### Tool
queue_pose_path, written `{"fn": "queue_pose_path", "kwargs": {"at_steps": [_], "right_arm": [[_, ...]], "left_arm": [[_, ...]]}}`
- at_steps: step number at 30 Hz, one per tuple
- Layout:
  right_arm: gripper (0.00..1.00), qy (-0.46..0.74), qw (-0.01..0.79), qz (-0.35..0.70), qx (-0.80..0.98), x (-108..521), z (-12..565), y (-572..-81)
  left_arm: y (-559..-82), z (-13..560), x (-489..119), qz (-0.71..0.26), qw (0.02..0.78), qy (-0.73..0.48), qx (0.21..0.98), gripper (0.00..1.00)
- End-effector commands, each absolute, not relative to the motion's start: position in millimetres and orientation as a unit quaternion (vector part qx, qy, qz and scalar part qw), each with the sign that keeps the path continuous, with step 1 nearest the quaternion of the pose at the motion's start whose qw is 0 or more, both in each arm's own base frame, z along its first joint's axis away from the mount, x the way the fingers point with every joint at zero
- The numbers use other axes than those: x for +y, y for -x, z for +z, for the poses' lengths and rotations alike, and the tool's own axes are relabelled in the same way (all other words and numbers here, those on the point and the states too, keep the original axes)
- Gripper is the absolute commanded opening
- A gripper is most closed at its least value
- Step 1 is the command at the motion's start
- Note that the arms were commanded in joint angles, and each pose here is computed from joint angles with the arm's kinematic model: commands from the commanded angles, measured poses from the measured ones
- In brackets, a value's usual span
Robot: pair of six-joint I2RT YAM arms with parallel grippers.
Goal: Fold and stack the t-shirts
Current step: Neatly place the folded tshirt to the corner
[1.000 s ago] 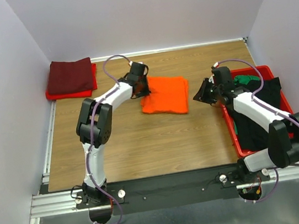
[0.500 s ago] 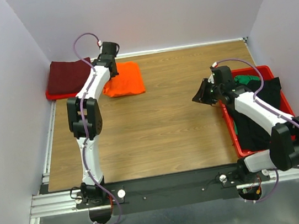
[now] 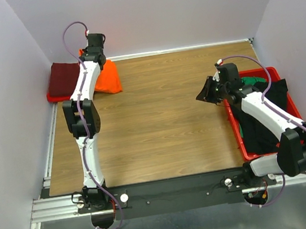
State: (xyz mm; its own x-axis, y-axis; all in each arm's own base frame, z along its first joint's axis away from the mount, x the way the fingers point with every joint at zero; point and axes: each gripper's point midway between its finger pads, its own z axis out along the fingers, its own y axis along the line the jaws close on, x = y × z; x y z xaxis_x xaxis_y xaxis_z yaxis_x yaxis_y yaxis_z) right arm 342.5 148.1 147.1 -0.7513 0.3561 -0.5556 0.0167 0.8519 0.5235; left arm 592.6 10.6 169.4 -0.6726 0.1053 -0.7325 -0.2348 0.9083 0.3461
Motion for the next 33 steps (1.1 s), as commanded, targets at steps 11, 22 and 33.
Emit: {"fn": "queue_pose_path", "kwargs": {"at_steps": [11,22,33], "right_arm": [[0.28,-0.083,0.316,0.247,0.912,155.6,143.5,-334.5],[0.28,-0.079,0.315,0.241,0.914,161.2,147.1,-341.3],[0.28,-0.075,0.32,0.238,0.914,166.9,152.6,-343.9]], "left_arm": [[-598.6,241.2,42.5,0.256,0.448,0.023,0.856,0.0],[-596.8,280.6,44.2,0.262,0.478,0.009,0.838,0.0],[-590.4,306.0,47.4,0.271,0.493,0.009,0.827,0.0]]}}
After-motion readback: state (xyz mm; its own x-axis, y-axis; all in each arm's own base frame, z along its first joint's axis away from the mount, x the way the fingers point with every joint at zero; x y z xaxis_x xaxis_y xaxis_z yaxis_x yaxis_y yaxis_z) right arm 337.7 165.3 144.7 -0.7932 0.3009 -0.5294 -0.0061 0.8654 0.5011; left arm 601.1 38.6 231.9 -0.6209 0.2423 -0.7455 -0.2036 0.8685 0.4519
